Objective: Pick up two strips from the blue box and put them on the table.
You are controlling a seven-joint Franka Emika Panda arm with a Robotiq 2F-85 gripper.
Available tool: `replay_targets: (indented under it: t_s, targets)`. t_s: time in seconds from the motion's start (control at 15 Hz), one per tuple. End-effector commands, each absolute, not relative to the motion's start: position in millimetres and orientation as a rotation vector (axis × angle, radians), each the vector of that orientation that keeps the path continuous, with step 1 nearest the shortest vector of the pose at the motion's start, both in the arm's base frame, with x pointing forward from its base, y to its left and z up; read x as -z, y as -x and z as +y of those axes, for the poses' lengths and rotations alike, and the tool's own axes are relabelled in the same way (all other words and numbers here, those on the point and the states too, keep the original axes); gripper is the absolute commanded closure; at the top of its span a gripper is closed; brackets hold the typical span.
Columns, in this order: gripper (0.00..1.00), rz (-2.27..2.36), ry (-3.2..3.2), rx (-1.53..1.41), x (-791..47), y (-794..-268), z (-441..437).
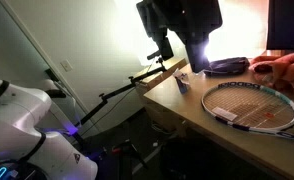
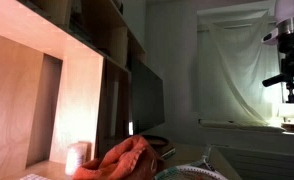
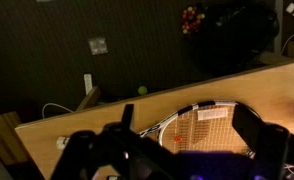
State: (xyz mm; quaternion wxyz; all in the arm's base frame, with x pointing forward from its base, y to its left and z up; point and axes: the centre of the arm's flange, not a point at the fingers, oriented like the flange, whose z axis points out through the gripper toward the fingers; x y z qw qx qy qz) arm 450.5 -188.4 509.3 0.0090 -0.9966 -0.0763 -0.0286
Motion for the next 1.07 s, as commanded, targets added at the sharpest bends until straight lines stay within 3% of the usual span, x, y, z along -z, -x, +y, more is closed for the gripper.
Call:
replay_targets:
  t_s: [0.0,0.53,1.0]
  targets:
    - [0.0,-0.238,3.113,0.089,-509,-450,-189]
    - [0.0,-0.239,3.125,0.074,-510,-453,-185]
    - [0.0,-0.497,3.191,-0.027,-519,-483,-116]
